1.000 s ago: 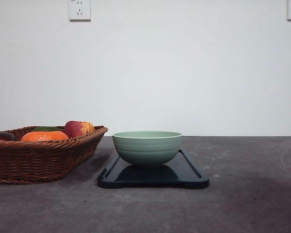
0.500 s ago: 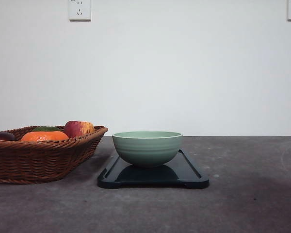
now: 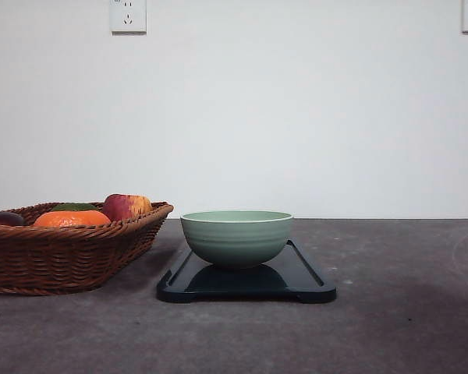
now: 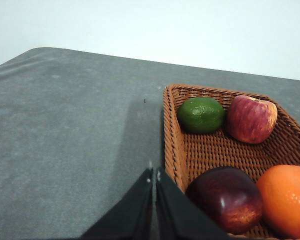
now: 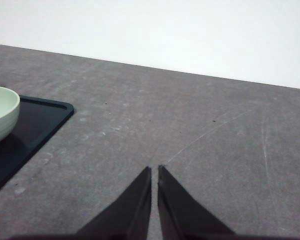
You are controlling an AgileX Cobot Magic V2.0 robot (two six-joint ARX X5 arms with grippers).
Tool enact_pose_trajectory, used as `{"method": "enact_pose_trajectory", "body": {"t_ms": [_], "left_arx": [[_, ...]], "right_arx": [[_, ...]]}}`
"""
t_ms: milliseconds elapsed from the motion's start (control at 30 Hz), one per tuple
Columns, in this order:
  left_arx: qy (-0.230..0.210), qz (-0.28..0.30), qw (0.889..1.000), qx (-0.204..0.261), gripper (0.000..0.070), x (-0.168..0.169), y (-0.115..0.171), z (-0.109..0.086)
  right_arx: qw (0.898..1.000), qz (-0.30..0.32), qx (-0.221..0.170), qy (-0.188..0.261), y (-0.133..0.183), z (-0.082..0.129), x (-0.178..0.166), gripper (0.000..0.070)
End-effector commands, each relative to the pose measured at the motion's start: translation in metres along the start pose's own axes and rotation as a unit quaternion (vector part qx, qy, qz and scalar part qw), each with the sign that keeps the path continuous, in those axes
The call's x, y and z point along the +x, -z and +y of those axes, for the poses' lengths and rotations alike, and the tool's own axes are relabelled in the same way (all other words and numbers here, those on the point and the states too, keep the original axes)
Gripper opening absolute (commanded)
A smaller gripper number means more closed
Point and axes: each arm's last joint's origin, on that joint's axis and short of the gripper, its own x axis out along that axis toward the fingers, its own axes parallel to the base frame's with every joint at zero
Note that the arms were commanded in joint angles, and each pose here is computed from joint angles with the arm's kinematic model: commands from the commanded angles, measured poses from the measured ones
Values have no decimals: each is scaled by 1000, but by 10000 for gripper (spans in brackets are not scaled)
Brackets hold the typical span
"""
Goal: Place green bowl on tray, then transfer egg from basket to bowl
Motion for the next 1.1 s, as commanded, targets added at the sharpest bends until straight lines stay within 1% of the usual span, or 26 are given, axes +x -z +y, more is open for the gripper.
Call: {"method": "enact_pose_trajectory", "body": {"t_ms": [0,1067], "left_arx": [[-2,3,1000,9,0,2,5,1],[-2,3,1000,9,0,2,5,1]], "right_arx": [[1000,-3,6,2,0,0,0,15],[1000,-3,6,2,0,0,0,15]]}}
